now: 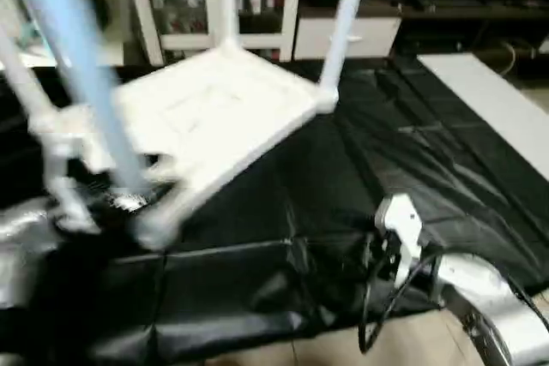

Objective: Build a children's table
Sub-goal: Rotate table base

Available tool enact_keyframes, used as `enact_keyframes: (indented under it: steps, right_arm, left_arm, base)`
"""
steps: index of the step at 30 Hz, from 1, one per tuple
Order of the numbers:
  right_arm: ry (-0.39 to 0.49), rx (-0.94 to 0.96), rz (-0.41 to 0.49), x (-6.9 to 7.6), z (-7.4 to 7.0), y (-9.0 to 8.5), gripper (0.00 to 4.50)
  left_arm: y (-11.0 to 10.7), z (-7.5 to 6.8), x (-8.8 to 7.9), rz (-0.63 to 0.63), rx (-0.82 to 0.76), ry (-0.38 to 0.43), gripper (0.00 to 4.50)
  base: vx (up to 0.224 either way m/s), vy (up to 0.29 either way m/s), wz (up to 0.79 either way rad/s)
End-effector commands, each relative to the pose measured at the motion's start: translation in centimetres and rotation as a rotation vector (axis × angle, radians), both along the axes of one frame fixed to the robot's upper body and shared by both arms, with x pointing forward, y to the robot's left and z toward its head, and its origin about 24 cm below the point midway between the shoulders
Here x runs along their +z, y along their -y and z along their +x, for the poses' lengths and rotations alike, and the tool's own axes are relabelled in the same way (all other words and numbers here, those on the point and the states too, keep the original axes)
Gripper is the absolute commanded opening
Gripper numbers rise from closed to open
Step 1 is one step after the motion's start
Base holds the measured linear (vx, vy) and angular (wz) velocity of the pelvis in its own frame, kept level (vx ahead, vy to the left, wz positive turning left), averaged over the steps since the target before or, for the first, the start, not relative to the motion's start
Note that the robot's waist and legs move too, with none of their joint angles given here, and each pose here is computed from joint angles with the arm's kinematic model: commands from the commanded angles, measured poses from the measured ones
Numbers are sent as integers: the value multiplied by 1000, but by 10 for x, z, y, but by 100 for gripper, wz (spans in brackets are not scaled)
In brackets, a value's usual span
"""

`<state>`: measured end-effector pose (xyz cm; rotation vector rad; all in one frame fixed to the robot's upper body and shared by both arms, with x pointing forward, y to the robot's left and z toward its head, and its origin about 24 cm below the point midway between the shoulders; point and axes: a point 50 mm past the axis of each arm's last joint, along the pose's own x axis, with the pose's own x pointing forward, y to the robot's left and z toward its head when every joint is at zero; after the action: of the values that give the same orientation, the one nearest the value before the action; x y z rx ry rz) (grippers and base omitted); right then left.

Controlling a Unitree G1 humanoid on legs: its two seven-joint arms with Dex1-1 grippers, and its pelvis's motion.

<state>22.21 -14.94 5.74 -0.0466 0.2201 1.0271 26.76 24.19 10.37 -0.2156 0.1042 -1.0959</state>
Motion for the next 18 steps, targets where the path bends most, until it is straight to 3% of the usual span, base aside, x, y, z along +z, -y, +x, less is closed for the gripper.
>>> enact_keyframes:
  steps: [1, 2, 6, 7, 8, 10, 13, 18]
  right_arm:
    - [10, 26, -12, 3, -2, 1, 364]
    - [8, 31, -11, 3, -3, 0, 364]
    - [5, 49, -11, 4, -4, -2, 364]
    - [4, 56, -13, 4, -4, -2, 364]
    - [4, 56, -13, 4, -4, -2, 364]
    - [6, 55, -17, 4, -5, -2, 364]
    - [12, 41, -24, 5, -6, -1, 364]
    - [16, 13, -28, 7, -11, 4, 364]
  left_arm:
    - [53, 2, 6, -7, -239, 34, 443]
    - [76, 6, 6, -8, -299, 59, 443]
    - [117, 19, 5, -17, -385, 76, 443]
    - [142, 25, 5, -9, -439, 91, 443]
    - [143, 25, 5, -9, -441, 91, 443]
    - [171, 29, 3, 5, -483, 109, 443]
    - [208, 44, -5, 106, -375, 164, 443]
    - [212, 51, -8, 167, -341, 175, 443]
  base:
    - [0, 0, 0]
    - [0, 0, 0]
    - [0, 0, 0]
    - [0, 0, 0]
    - [0, 0, 0]
    - [0, 0, 0]
    - [0, 0, 0]
    - [0, 0, 0]
